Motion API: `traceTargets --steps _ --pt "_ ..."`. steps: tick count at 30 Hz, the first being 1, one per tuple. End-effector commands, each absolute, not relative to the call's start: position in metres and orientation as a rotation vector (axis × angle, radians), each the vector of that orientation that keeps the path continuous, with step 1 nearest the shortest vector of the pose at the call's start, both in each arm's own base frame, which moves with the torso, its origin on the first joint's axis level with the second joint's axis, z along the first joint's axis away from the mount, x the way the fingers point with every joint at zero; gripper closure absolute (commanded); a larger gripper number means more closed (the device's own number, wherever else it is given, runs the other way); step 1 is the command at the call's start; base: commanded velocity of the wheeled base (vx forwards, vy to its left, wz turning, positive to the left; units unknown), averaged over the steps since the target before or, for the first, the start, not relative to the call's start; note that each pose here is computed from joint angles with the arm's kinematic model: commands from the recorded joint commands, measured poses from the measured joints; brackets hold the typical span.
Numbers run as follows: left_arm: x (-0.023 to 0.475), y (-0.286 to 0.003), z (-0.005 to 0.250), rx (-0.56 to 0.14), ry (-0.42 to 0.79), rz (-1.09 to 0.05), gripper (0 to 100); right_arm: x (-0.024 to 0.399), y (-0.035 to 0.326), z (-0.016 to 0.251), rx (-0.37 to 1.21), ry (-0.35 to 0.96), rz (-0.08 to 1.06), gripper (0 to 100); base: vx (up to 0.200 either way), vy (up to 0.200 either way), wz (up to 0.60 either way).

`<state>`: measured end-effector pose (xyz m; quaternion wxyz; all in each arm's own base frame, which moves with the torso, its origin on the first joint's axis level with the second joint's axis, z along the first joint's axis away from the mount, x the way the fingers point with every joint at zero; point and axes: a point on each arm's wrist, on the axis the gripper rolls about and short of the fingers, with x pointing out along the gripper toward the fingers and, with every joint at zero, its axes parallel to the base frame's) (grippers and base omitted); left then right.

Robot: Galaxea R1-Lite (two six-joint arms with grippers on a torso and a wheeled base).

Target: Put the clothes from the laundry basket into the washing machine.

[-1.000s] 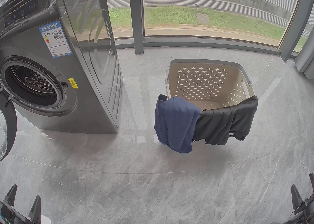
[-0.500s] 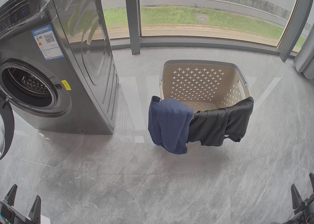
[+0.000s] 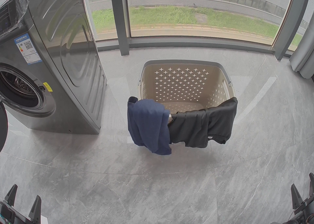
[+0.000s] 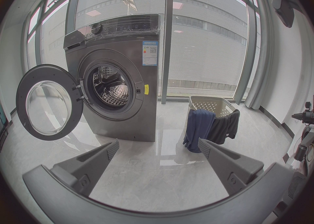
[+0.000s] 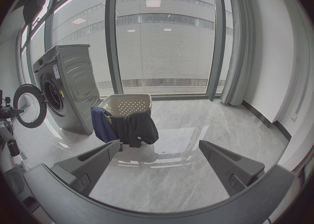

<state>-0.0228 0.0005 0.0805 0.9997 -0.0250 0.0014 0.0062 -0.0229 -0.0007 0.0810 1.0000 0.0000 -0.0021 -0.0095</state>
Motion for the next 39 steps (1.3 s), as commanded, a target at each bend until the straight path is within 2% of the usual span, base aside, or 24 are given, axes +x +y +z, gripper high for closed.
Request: traceTargets --steps 1,12,18,33,39 --pt "-0.0229 0.0006 0.0756 -0.051 0.001 0.012 0 -0.0229 -0.0007 0.0762 0.000 -0.005 -0.018 0 0.000 0.000 0.00" --pt "-0.0229 0.0006 0.0756 -0.052 0.001 0.012 0 -0.0229 -0.0007 0.0762 0.000 -0.005 -0.018 0 0.000 0.000 0.00" --pt "-0.0229 0.0006 0.0756 -0.051 0.001 0.012 0 -0.0229 -0.0007 0.0762 0.000 -0.005 -0.018 0 0.000 -0.200 0.00" --pt "-0.0229 0.0006 0.0756 -0.051 0.001 0.012 0 -0.0229 -0.0007 0.0762 0.000 -0.005 -0.018 0 0.000 0.000 0.00" --pt "-0.0229 0.0006 0.0756 -0.051 0.001 0.012 0 -0.0229 -0.0007 0.0762 0.000 -0.005 -0.018 0 0.200 0.000 0.00"
